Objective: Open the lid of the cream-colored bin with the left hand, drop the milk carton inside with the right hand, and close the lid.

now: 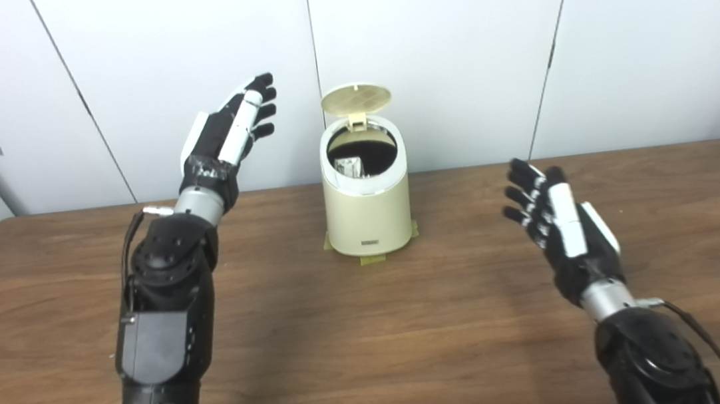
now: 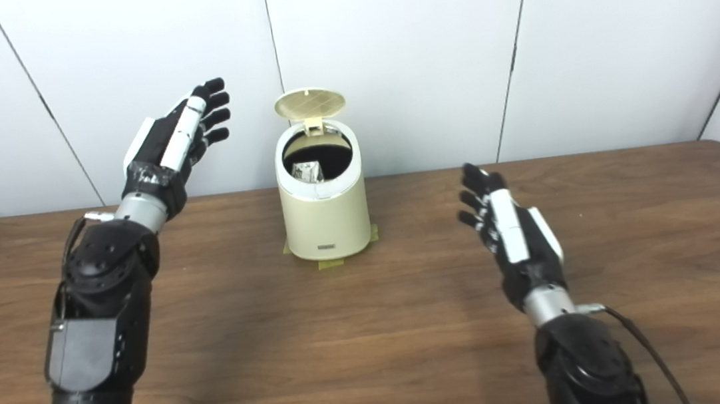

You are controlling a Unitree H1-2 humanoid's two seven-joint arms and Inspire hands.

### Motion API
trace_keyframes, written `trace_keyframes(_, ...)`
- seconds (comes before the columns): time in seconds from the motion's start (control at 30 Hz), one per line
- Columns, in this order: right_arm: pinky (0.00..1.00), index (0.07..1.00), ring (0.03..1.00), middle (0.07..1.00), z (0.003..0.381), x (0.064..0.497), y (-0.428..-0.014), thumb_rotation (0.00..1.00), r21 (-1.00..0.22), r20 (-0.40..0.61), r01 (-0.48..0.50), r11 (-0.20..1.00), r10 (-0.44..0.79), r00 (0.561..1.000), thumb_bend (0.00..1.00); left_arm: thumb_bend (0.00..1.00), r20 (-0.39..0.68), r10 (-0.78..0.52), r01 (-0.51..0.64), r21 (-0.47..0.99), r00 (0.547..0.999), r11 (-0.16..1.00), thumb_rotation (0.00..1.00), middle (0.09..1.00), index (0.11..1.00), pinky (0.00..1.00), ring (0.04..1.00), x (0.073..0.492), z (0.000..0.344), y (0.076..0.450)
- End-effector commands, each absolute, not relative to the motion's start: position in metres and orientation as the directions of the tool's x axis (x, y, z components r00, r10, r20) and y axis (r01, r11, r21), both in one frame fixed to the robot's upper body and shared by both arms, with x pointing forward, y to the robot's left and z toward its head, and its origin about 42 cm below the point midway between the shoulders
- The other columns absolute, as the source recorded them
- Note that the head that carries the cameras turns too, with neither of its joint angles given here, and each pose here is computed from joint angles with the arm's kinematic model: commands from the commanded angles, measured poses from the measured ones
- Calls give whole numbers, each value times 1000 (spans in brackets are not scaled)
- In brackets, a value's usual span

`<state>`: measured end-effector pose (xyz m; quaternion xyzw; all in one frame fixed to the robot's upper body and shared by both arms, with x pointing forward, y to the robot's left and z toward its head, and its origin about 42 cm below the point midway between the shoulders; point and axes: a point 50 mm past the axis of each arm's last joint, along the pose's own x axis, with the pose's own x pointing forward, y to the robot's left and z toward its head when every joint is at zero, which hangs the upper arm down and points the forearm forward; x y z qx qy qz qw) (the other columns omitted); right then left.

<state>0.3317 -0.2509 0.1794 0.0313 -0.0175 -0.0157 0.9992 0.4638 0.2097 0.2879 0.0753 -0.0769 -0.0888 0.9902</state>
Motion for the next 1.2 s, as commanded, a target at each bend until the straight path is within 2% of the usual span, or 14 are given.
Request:
trace_keyframes(0.0, 882, 920, 934, 944, 190, 335, -252, 999, 80, 128, 4, 997, -14, 992, 617, 459, 270, -224, 172, 203, 936, 964, 912, 918, 920, 904, 915, 479, 333, 203)
trace_keyframes(0.17, 878, 921, 935, 941, 182, 329, -252, 1000, 90, 122, 9, 996, -20, 992, 613, 430, 272, -252, 191, 231, 929, 954, 935, 912, 913, 915, 915, 495, 344, 197)
trace_keyframes(0.3, 865, 915, 926, 929, 177, 324, -248, 1000, 101, 107, 19, 995, -30, 994, 609, 427, 253, -282, 213, 268, 925, 940, 994, 914, 923, 926, 924, 502, 349, 192)
trace_keyframes(0.43, 852, 917, 918, 924, 174, 322, -243, 1000, 122, 92, 37, 992, -48, 995, 604, 413, 222, -311, 228, 334, 924, 915, 1000, 899, 904, 919, 919, 508, 351, 187)
trace_keyframes(0.57, 823, 917, 914, 924, 172, 321, -238, 1000, 154, 59, 29, 988, -38, 998, 610, 385, 200, -322, 234, 368, 925, 900, 1000, 888, 893, 924, 919, 511, 352, 185)
trace_keyframes(0.63, 776, 919, 902, 924, 173, 320, -236, 1000, 145, 46, 21, 989, -28, 999, 627, 378, 193, -336, 241, 394, 922, 887, 1000, 884, 894, 928, 919, 511, 353, 185)
trace_keyframes(0.97, 784, 922, 900, 917, 176, 320, -228, 1000, 137, -4, -27, 990, 28, 1000, 658, 423, 163, -414, 249, 589, 896, 769, 1000, 821, 858, 891, 846, 506, 348, 182)
trace_keyframes(1.17, 785, 934, 903, 899, 176, 321, -223, 1000, 144, -21, -30, 989, 33, 999, 661, 437, 159, -448, 240, 664, 880, 708, 1000, 765, 837, 979, 837, 502, 348, 170)
